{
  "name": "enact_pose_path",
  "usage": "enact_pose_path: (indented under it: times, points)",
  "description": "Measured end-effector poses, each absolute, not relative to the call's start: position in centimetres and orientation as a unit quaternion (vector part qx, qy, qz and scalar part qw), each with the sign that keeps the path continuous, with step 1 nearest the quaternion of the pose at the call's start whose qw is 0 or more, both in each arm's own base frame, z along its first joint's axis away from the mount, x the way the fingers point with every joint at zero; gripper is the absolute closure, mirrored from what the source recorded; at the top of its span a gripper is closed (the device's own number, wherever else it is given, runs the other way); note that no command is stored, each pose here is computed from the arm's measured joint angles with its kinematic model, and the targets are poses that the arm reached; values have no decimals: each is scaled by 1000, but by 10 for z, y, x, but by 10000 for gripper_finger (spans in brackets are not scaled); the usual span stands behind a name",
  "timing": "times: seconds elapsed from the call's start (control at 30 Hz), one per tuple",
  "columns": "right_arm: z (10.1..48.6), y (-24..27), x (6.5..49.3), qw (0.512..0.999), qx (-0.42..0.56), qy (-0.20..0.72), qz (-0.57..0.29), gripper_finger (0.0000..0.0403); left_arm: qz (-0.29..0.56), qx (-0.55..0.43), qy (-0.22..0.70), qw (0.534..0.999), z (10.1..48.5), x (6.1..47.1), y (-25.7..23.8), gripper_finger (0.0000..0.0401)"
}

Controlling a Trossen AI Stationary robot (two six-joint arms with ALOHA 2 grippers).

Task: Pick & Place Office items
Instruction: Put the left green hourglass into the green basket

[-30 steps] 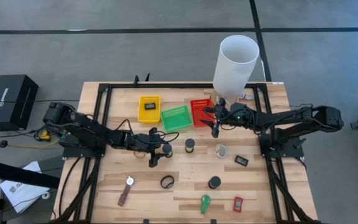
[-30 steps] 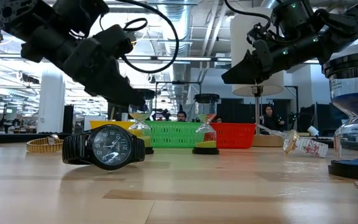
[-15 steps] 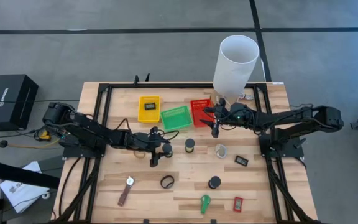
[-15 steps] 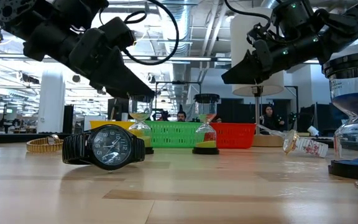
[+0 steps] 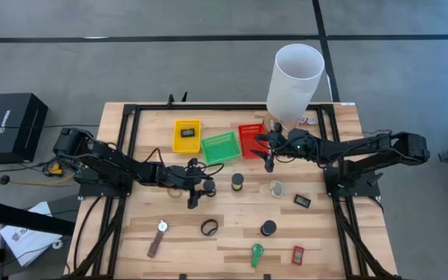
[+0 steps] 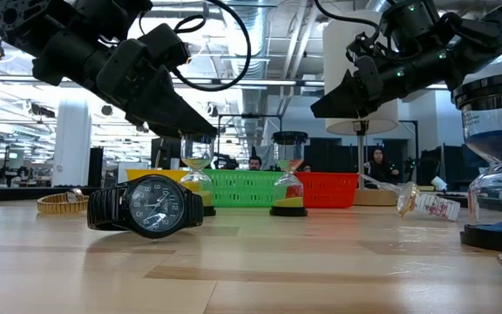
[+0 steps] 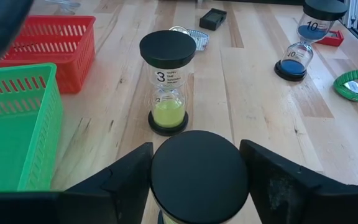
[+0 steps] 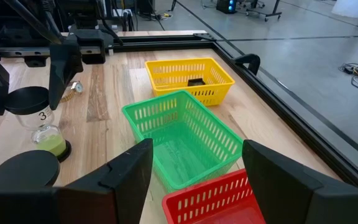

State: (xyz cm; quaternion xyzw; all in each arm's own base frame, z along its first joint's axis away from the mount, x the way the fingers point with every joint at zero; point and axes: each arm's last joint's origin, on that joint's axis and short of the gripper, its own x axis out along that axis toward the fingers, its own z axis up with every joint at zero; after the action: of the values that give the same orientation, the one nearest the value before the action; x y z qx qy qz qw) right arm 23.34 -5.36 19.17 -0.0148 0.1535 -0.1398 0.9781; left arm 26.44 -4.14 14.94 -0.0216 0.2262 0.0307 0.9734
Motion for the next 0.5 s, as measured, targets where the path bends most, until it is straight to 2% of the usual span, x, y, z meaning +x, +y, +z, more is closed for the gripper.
enact_pose_path:
  times: [0.13, 0.33, 0.5]
  points:
    - [192, -54, 233, 978, -15, 154, -140, 163, 30, -22, 226, 973, 149, 264, -41, 185]
    - [192, -54, 233, 978, -15, 154, -140, 163, 29, 7, 221, 975, 152, 266, -41, 168]
    - [192, -54, 233, 978, -15, 153, -140, 163, 47, 45, 200, 978, 162, 274, -39, 189]
